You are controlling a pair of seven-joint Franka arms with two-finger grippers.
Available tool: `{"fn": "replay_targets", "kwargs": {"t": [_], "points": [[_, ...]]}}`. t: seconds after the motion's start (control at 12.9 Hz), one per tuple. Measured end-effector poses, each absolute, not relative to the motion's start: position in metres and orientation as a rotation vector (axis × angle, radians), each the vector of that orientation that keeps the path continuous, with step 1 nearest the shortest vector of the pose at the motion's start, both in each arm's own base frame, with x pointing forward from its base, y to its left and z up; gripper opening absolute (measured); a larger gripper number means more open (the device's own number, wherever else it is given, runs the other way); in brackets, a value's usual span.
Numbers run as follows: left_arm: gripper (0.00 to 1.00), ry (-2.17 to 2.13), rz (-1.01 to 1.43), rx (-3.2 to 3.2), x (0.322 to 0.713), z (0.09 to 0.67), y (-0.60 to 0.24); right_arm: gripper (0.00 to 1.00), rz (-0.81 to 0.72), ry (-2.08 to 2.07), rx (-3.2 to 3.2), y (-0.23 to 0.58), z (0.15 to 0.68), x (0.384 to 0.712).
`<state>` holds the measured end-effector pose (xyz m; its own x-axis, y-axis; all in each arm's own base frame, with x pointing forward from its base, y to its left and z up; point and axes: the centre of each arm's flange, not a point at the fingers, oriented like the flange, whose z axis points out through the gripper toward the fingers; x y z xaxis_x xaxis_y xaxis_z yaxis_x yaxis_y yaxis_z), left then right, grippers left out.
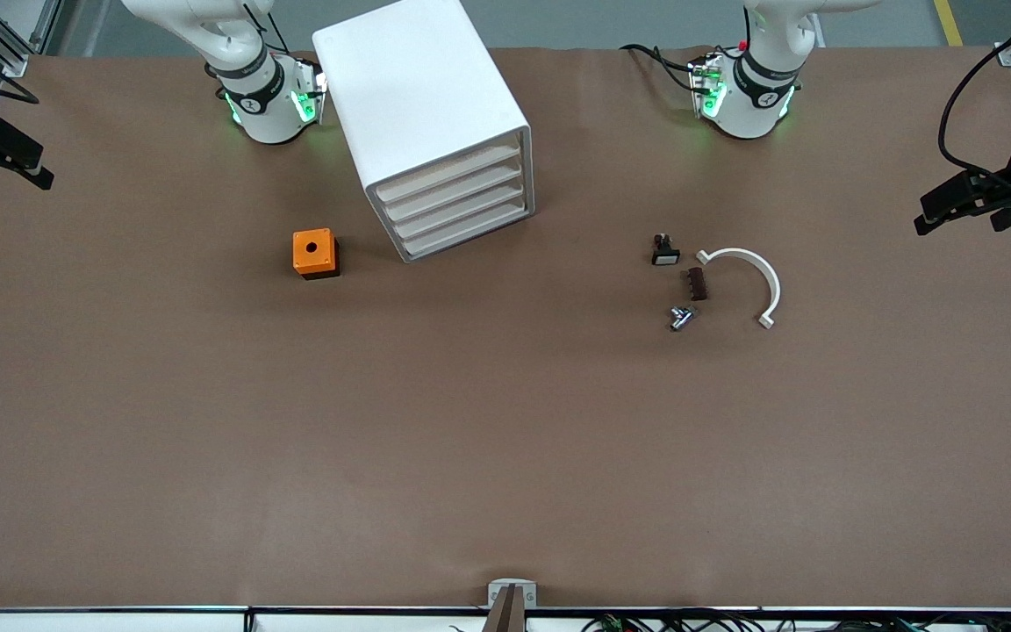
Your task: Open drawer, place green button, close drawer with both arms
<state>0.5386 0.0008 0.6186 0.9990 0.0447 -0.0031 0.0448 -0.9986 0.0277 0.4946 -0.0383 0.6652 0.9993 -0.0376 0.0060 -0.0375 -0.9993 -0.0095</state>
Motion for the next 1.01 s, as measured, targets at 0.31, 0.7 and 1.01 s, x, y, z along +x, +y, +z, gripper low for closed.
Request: {"fn": "replay_targets", "kwargs": {"t": [0.31, 0.7, 1.01], "points": [[1.0, 0.066, 0.044, 3.112, 0.544, 0.621, -0.001, 1.0, -0.043, 0.058, -3.132, -0.038, 0.667, 0.497], [1.0, 0.065, 0.051, 3.111, 0.554, 0.62, -0.001, 1.0, -0.043, 0.056, -3.133, -0.038, 0.667, 0.497], [1.0, 0.065, 0.056, 3.112, 0.556, 0.621, -0.001, 1.0, -0.042, 0.052, -3.13, -0.036, 0.667, 0.497]]}}
